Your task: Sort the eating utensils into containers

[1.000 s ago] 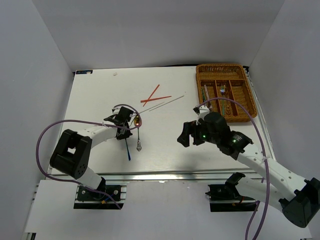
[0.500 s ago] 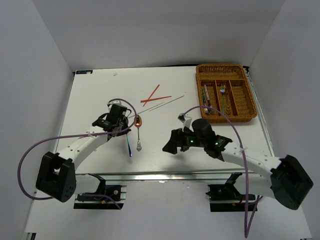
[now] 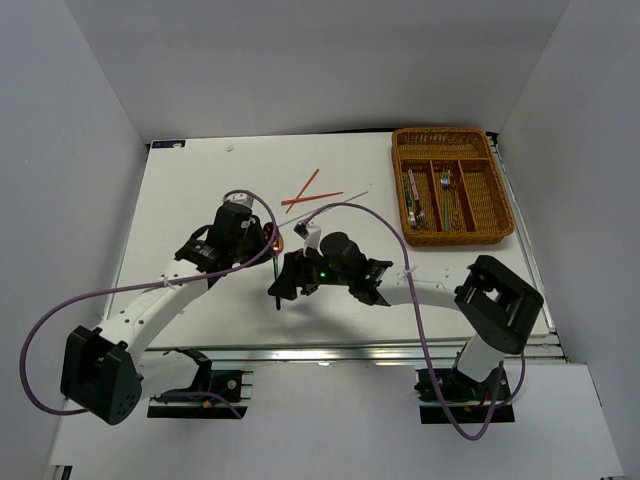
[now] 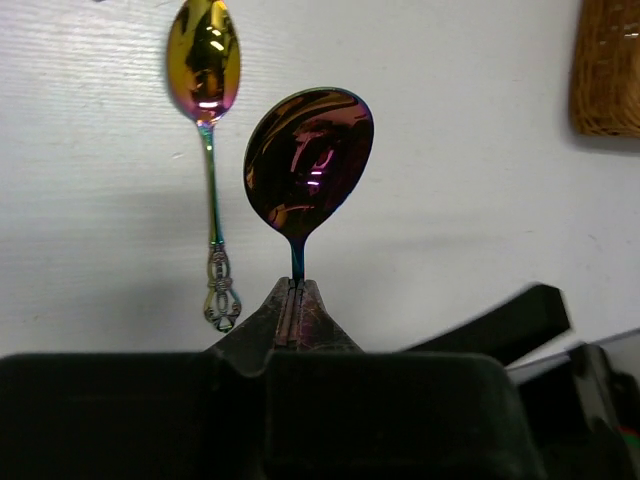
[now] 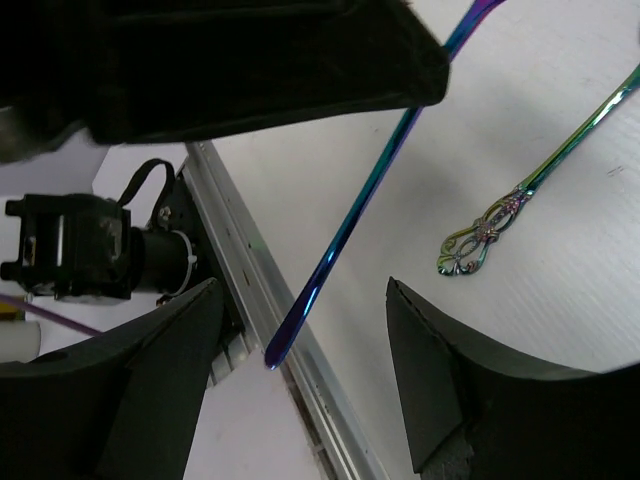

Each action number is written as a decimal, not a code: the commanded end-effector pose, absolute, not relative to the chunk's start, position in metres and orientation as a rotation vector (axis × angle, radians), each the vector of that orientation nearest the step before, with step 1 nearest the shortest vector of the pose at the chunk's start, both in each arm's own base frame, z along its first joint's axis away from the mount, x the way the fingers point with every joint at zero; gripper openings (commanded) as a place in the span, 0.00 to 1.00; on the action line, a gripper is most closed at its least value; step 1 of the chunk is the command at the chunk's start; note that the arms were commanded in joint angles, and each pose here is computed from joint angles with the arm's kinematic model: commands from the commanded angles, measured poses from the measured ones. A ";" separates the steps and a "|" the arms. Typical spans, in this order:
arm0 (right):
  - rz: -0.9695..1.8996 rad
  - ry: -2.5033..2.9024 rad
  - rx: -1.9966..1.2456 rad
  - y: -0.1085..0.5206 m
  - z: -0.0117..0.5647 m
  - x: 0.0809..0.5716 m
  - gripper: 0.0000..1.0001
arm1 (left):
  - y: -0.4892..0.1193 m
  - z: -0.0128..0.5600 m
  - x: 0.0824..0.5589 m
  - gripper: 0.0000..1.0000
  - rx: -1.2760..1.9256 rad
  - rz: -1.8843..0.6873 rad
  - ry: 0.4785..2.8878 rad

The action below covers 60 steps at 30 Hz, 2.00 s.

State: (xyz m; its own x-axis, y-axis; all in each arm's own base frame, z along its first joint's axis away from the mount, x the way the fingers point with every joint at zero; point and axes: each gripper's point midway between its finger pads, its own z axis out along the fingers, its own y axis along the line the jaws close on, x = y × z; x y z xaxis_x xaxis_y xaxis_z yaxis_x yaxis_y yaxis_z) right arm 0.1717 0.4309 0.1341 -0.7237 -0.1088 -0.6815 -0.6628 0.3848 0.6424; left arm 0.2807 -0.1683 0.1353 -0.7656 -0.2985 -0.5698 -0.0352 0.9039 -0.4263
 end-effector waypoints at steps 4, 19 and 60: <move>1.355 2.012 -0.563 0.455 0.162 0.195 0.69 | -0.189 0.174 0.281 0.00 -0.195 -0.707 2.300; 1.113 2.081 -0.522 0.411 0.163 0.224 0.00 | -0.162 0.204 0.297 0.96 -0.193 -0.481 2.263; -0.417 2.516 0.074 -0.112 0.112 0.511 0.89 | -0.091 0.180 0.259 0.98 -0.121 -0.100 2.216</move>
State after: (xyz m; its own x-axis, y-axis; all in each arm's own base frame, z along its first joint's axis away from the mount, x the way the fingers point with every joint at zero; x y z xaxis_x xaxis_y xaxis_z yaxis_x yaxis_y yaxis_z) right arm 0.4954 -0.1185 0.0778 -0.8766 -0.0397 -0.4796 0.1336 0.9374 -0.3217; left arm 0.2587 -0.0859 0.1786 -0.6028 -0.1343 -0.7865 -0.0827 0.9909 -0.1059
